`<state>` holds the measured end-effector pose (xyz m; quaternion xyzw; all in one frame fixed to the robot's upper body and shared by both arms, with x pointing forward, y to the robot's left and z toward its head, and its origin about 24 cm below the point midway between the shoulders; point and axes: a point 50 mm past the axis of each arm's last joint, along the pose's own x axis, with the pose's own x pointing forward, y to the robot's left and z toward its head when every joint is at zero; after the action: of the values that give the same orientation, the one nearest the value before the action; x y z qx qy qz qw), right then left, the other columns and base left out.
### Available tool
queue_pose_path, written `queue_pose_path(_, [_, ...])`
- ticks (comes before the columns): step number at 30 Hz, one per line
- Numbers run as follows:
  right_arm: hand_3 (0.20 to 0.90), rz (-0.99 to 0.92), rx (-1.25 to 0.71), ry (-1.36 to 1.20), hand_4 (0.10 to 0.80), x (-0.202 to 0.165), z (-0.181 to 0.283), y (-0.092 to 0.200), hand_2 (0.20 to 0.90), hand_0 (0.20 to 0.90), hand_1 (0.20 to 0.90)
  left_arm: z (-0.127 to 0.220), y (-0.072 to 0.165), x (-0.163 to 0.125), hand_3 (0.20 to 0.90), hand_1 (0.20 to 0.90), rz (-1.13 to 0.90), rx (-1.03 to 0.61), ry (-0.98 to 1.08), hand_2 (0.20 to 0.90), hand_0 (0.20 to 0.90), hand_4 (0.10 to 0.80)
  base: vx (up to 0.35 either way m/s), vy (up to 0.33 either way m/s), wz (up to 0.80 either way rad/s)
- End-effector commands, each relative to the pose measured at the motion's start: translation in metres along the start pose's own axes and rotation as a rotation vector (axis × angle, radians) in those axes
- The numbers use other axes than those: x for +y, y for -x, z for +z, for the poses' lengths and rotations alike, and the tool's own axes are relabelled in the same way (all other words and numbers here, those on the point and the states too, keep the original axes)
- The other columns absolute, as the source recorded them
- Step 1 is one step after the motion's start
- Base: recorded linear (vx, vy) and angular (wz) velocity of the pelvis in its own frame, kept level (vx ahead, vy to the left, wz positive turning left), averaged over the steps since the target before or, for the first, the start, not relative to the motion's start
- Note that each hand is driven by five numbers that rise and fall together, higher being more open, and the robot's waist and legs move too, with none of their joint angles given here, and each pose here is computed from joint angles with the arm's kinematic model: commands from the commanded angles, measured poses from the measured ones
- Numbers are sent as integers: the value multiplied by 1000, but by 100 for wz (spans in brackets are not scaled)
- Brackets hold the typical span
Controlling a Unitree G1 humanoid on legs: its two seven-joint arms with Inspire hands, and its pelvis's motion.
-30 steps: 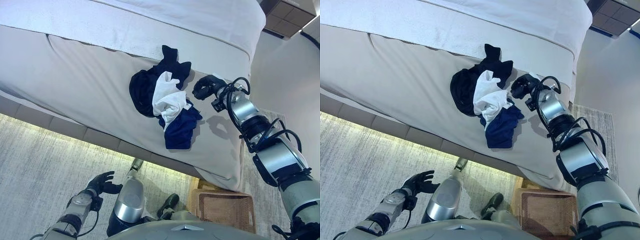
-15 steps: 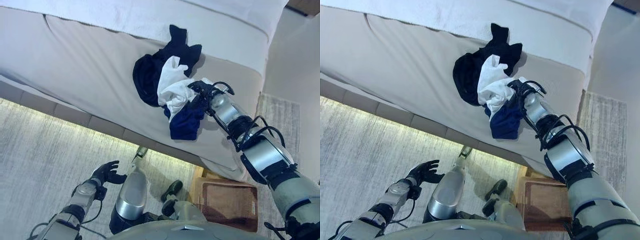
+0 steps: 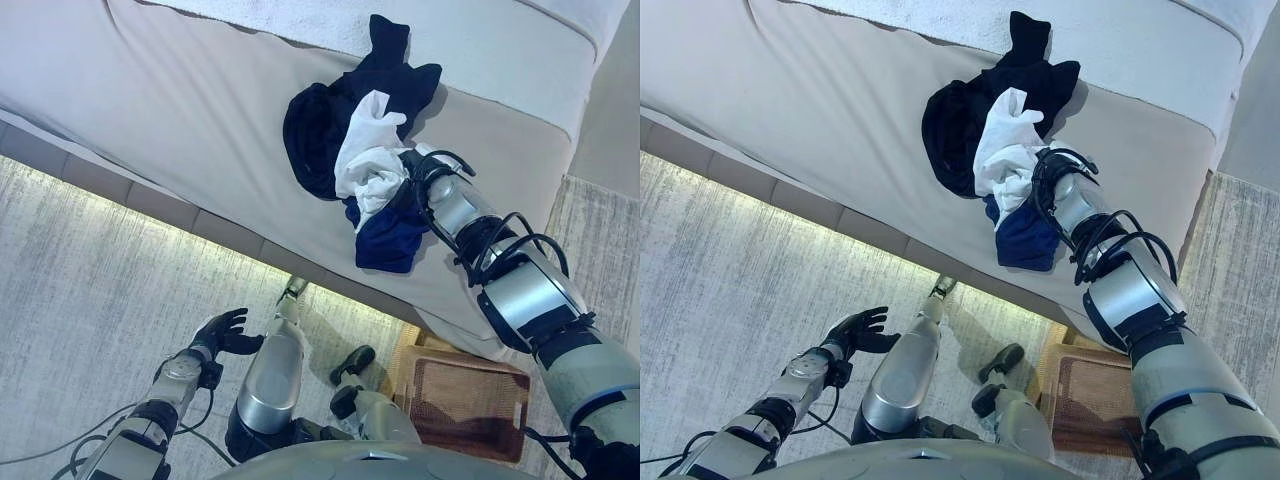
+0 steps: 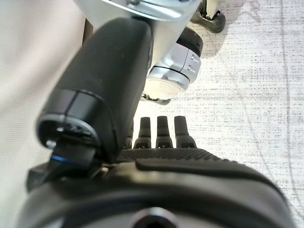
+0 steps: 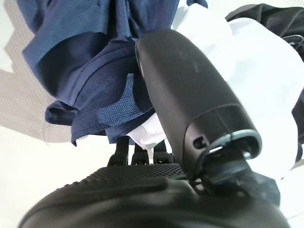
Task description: Pick up the clothes from the bed and place them into the basket
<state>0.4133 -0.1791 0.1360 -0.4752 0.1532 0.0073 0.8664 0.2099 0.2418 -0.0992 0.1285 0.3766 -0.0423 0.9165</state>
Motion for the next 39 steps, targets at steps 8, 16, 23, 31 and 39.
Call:
queue_pose_path(8, [200,-429,-795,-498,100,-81,120,71,300,300,300,-24,7,-33,900,900,-65,13,8,900,900,800,18,17,-3])
queue_pose_path(16, [200,-693,-1166,-794,100,-96,138,134,300,300,300,-45,13,-54,900,900,-113,58,40,900,900,800,27,103,-5])
queue_pose_path(23, [200,-820,-1232,-570,100,-77,140,143,300,300,300,-57,17,-59,900,900,-138,96,20,900,900,800,26,14,-5])
queue_pose_path(31, [200,-520,-646,-198,100,-47,84,57,300,300,300,-52,15,-43,900,900,-116,96,6,900,900,800,19,-52,2])
queue_pose_path(39, [900,-178,-239,-66,800,-22,26,14,900,900,900,-34,8,-21,900,900,-79,87,-19,900,900,800,-13,-56,3])
